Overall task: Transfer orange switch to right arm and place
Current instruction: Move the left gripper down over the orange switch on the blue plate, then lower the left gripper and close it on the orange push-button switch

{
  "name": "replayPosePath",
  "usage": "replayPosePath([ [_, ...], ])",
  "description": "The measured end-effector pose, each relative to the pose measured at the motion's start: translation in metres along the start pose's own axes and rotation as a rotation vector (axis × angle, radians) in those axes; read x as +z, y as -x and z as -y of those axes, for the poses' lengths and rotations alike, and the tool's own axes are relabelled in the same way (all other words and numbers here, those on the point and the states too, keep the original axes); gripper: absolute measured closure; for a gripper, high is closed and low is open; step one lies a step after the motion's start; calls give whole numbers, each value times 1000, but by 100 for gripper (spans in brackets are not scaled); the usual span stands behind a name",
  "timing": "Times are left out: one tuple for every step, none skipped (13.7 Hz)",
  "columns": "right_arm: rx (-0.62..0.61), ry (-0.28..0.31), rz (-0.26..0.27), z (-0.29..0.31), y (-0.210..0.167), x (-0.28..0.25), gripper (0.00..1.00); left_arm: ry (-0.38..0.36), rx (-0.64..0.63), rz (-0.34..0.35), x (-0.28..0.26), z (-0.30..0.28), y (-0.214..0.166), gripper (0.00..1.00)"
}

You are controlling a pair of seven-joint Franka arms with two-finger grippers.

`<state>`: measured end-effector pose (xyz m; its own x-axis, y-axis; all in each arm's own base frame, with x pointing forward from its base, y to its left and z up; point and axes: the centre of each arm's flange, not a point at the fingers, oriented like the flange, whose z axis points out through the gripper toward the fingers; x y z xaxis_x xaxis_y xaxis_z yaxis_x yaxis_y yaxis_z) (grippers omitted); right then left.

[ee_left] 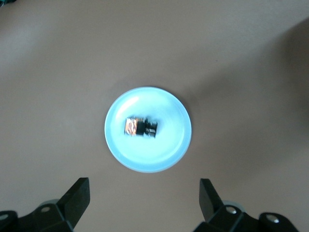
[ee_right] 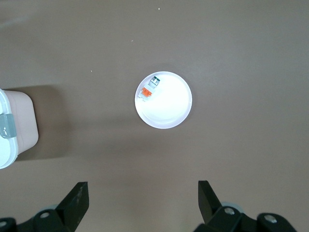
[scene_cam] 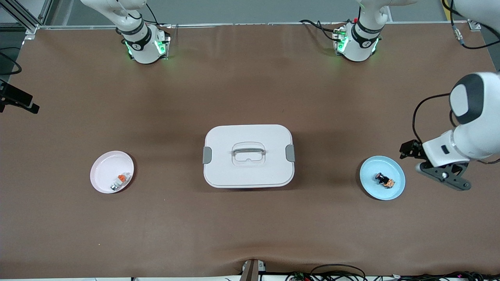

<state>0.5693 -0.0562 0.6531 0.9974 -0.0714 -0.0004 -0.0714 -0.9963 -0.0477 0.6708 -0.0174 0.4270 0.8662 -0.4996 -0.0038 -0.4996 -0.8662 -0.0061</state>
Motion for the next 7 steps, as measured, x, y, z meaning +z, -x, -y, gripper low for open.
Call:
replayPosePath([
  [0,0,0,0,0,0,0,-3,17,-6,14,3,-5,0],
  [0,0,0,0,0,0,0,-3,37,-8,28,5,-9,0],
  [0,0,0,0,0,0,0,-1,51,-5,41,6,-12,0],
  [0,0,1,0,0,0,0,4,60,3,55,8,-14,0],
  [0,0,1,0,0,0,0,6,65,4,68,10,-15,0],
  [0,0,1,0,0,0,0,3,75,-1,80,15,-17,0],
  [0,0,1,0,0,0,0,1,87,-6,90,19,-17,0],
])
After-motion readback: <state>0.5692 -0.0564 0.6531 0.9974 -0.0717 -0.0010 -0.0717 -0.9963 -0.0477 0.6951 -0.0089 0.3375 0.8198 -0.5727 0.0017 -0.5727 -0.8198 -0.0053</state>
